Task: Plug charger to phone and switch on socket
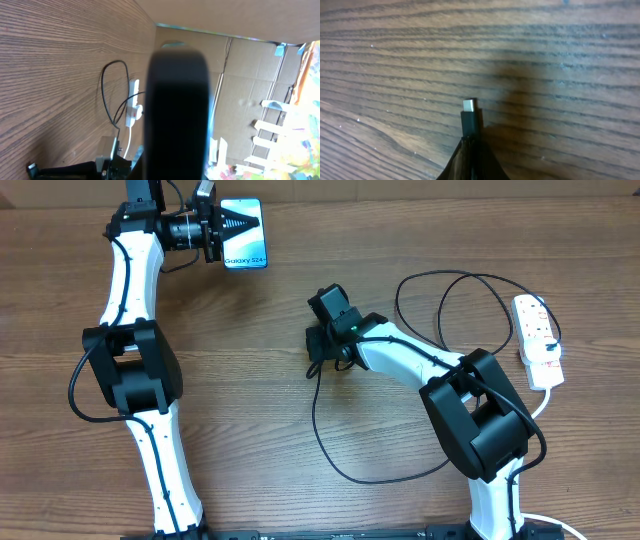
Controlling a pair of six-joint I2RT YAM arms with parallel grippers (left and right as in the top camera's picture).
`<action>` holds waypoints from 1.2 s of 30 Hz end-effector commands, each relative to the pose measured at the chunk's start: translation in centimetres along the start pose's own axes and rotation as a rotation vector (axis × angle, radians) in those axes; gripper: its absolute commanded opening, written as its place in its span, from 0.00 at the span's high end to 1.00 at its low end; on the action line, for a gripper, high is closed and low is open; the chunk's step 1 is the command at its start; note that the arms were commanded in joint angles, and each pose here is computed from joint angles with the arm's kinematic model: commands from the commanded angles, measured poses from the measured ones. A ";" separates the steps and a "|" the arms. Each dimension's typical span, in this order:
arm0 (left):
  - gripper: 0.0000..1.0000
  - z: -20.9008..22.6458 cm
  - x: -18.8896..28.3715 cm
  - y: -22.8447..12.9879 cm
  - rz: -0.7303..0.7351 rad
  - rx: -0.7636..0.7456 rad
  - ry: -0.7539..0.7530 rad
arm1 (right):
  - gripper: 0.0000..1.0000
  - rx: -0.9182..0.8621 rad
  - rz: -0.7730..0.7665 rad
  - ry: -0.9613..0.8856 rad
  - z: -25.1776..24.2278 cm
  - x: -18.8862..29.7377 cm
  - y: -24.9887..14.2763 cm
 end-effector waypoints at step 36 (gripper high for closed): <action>0.96 -2.1 0.0 -0.5 0.021 -0.057 -0.035 | 0.96 -0.070 -0.007 0.175 0.8 3.8 2.0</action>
Point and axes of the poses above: each gripper's point midway between its finger pads, its own x axis back along the fingers, its own z axis along the line the jaws close on, y = z × x, the point moved 6 cm from there along x, back along the fingers, and after that the axes turned 7 degrees about -x, right-handed, at the moved point
